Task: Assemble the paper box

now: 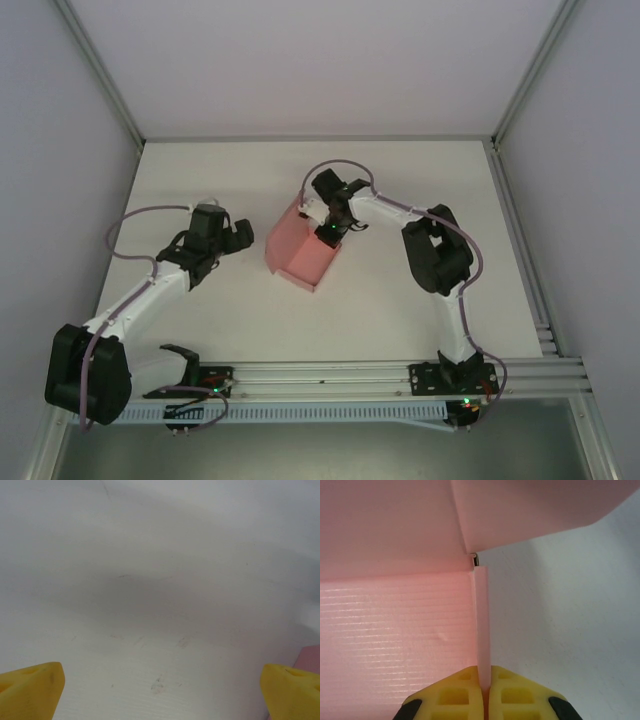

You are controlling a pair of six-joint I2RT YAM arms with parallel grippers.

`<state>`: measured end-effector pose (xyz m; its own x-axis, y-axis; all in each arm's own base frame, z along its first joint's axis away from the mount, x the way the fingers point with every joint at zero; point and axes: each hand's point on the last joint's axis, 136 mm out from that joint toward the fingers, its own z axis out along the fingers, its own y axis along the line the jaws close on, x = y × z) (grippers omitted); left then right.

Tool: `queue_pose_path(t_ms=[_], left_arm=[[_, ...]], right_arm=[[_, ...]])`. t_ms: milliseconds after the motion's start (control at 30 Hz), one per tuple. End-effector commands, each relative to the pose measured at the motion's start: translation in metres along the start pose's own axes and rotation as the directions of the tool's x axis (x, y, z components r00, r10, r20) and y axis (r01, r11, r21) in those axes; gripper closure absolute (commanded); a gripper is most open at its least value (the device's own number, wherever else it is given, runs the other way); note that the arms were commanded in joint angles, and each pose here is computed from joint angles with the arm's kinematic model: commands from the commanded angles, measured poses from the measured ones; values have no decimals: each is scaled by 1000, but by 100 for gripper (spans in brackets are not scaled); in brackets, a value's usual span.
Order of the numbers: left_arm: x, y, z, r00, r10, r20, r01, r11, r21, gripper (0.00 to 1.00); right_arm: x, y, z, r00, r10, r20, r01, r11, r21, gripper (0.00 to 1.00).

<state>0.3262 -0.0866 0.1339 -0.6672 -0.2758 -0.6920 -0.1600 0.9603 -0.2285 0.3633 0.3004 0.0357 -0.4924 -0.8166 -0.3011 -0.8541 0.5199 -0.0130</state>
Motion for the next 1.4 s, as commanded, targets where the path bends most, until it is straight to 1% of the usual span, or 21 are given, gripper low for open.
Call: queue_pose_path(t_ms=[0,133,267,400,500,667,700,767,833,867,967,1067,1233,1300,1367], left_arm=[[4,3,1,1000,16,-20,-16,1000,-8,0],[4,5,-1,1000,14,-17,-14,1000,-11,0],[3,6,-2,1000,17,-12,-17,1000,-14,0],[1,6,-4,1000,16,-3,-16,1000,-12,0],[2,7,-4,1000,16,-3,-16,1000,-16,0],[2,8,-4,1000,14,-7,-15,1000,-19,0],[2,8,-4,1000,14,-7,-14,1000,-19,0],[3,9,-5,1000,13,-7,-13,1000,-19,0],[0,8,-7,1000,9,1,-9,1000,-15,0],[-2,7,-8,1000,2,4,-2,1000,-9,0],[-7,1,-12,1000,-16,14,15,999,33,0],[-16,-6,-17,999,-40,34,37,996,83,0],[-28,-22,-27,996,-57,67,43,981,188,0],[-29,-31,-29,996,-55,75,35,968,249,0],[-30,-41,-31,996,-44,84,15,950,312,0]], right_arm=[[62,-27,36,969,-9,-248,61,977,204,100],[80,-28,41,932,-67,-356,179,940,292,100],[93,-29,43,888,-113,-447,284,898,337,100],[93,-39,39,865,-129,-485,361,832,421,100],[95,-45,38,853,-122,-508,383,807,449,100],[88,-47,39,867,-121,-483,375,797,474,100],[83,-48,37,881,-110,-461,357,793,494,100],[72,-49,34,921,-74,-382,276,816,508,100],[53,-47,20,971,-20,-239,140,855,499,100],[42,-50,7,988,7,-155,75,855,512,100],[13,-50,-40,999,8,50,-33,854,520,100],[-6,-44,-86,975,7,222,-119,859,498,100],[-12,-39,-141,910,36,414,-242,856,457,100],[-10,-40,-159,864,61,500,-307,851,426,100],[-8,-37,-173,805,106,583,-354,875,330,100]])
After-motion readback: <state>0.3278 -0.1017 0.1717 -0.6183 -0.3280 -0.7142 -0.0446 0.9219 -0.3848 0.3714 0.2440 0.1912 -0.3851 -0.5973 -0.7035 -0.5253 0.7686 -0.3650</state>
